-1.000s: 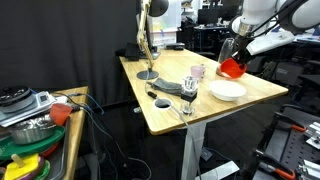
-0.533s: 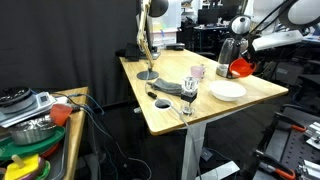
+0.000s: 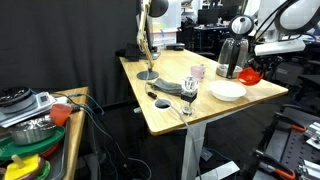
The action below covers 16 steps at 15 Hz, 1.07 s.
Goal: Pour some rice from the orange bowl into the white bowl
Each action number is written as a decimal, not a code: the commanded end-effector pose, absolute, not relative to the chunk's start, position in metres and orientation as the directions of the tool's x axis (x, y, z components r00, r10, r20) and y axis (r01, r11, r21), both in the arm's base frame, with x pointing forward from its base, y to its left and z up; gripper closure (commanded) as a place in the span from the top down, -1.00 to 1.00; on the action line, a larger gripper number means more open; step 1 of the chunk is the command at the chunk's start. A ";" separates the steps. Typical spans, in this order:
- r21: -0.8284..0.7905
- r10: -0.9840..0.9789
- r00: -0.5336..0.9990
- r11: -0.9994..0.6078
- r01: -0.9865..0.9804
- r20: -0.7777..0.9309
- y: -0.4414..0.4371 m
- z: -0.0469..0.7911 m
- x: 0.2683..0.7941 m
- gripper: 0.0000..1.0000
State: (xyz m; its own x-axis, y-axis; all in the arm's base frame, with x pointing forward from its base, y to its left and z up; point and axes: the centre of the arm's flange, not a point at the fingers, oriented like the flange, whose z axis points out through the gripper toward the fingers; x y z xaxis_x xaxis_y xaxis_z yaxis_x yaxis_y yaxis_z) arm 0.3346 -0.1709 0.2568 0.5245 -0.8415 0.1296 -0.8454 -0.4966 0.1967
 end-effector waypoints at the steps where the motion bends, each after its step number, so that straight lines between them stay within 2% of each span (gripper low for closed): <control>1: 0.171 -0.861 0.499 -0.480 -0.861 0.094 -0.163 0.242 0.304 -0.96; 12: 0.202 -0.875 0.480 -0.461 -0.864 0.059 -0.166 0.224 0.303 -0.96; 16: 0.211 -0.875 0.482 -0.462 -0.861 0.050 -0.166 0.217 0.304 -0.21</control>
